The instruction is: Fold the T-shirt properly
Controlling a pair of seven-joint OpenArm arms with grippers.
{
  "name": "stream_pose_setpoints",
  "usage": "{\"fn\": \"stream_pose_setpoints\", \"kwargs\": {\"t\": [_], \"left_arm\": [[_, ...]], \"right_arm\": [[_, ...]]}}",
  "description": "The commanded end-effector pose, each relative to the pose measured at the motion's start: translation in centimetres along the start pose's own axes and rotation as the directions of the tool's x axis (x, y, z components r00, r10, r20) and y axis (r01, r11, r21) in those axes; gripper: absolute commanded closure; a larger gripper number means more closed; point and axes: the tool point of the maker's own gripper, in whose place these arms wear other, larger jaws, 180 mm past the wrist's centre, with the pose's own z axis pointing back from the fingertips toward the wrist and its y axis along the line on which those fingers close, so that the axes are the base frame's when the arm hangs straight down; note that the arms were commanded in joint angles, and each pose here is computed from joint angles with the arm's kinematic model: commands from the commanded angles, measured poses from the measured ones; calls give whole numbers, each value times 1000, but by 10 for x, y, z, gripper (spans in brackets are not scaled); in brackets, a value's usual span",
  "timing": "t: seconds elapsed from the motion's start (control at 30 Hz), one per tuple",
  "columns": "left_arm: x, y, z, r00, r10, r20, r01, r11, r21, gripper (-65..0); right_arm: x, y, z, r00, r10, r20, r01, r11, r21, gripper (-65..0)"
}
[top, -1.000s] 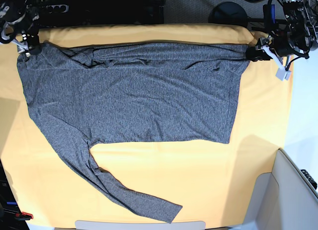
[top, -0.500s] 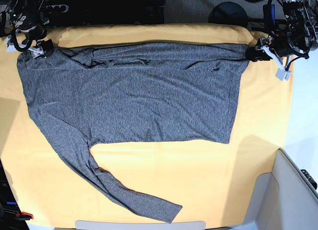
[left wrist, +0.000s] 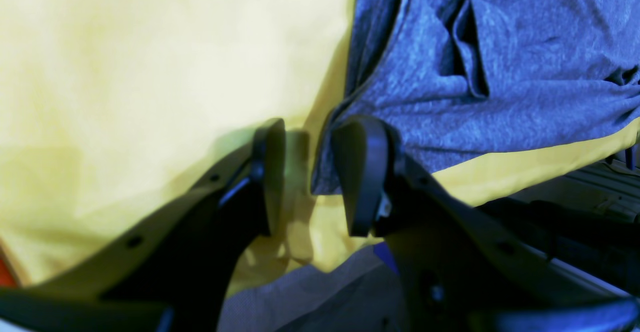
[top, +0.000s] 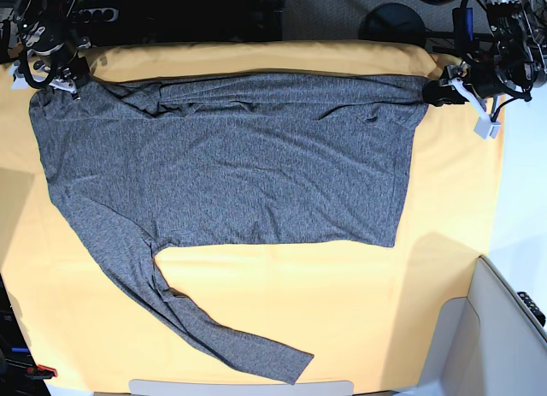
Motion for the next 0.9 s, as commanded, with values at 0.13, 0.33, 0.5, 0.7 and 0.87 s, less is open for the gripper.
{"fn": "stream_pose_setpoints", "kwargs": {"t": [0.13,0.33,0.5,0.7,0.87], "left_arm": [[0,8,5,1000,-12,-16,12,999,40,-214],[0,8,5,1000,-12,-16,13,999,41,-214],[-1,8,5,1000,-10,-15,11,999,39,-214],[-3,5,2,1000,-5,-15,5,999,32,-214],[-3,5,2,1000,-5,-15,5,999,32,-214]], "right_arm": [[17,-11,9,998,-12,57,13,1000,-20,-202],[27,-24,12,996,-36,82,40,998,-47,-236],[19,-36,0,996,-74,43,77,994,-73,-276],[17,-39,-5,996,-90,30,92,993,-79,-294],[23,-26,4,996,-64,59,67,997,-46,-294]]}}
